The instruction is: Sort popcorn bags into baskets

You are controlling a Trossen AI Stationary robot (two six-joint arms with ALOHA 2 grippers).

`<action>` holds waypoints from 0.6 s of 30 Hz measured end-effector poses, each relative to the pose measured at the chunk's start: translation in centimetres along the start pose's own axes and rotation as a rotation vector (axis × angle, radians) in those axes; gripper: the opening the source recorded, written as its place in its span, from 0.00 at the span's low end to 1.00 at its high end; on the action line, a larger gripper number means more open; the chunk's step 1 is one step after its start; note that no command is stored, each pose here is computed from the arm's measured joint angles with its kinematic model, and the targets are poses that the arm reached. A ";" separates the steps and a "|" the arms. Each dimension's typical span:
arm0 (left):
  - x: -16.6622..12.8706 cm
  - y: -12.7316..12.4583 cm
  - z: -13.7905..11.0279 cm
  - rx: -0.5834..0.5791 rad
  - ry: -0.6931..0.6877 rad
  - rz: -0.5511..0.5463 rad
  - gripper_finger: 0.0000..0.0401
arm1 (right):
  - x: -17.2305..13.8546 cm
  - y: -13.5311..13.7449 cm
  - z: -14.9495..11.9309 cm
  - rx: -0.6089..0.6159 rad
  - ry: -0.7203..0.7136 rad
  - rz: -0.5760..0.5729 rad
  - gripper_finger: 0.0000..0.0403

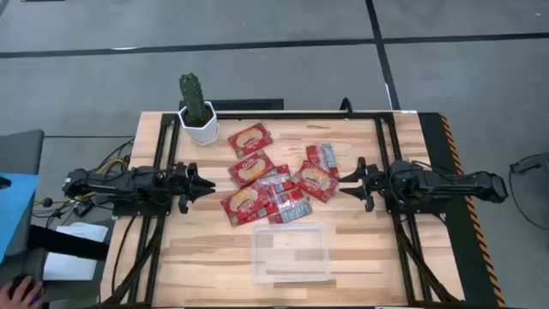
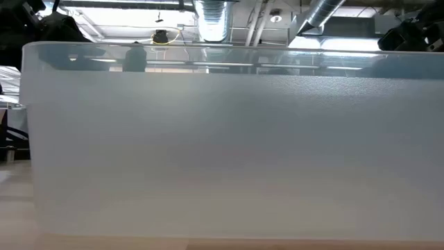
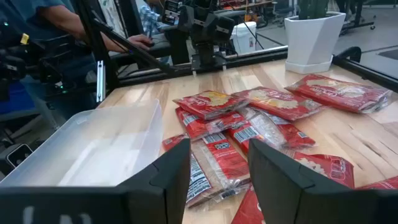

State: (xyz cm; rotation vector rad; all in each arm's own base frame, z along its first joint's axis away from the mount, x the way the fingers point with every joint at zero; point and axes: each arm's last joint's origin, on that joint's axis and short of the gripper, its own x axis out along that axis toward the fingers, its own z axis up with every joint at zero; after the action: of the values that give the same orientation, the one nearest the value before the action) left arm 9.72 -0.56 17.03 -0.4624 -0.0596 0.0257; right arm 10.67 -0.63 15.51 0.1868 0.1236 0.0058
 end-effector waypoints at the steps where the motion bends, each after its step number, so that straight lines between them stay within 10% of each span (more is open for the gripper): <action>1: 0.0 0.0 0.0 0.000 0.000 0.000 0.28 | 0.0 0.0 0.0 0.000 0.000 0.000 0.45; 18: 0.0 0.0 0.0 0.000 0.000 0.000 0.28 | 0.0 0.0 0.0 0.000 0.001 0.000 0.46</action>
State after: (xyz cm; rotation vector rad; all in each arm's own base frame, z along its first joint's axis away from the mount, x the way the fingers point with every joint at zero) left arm 9.72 -0.56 17.02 -0.4624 -0.0597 0.0259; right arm 10.67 -0.63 15.50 0.1868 0.1241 0.0059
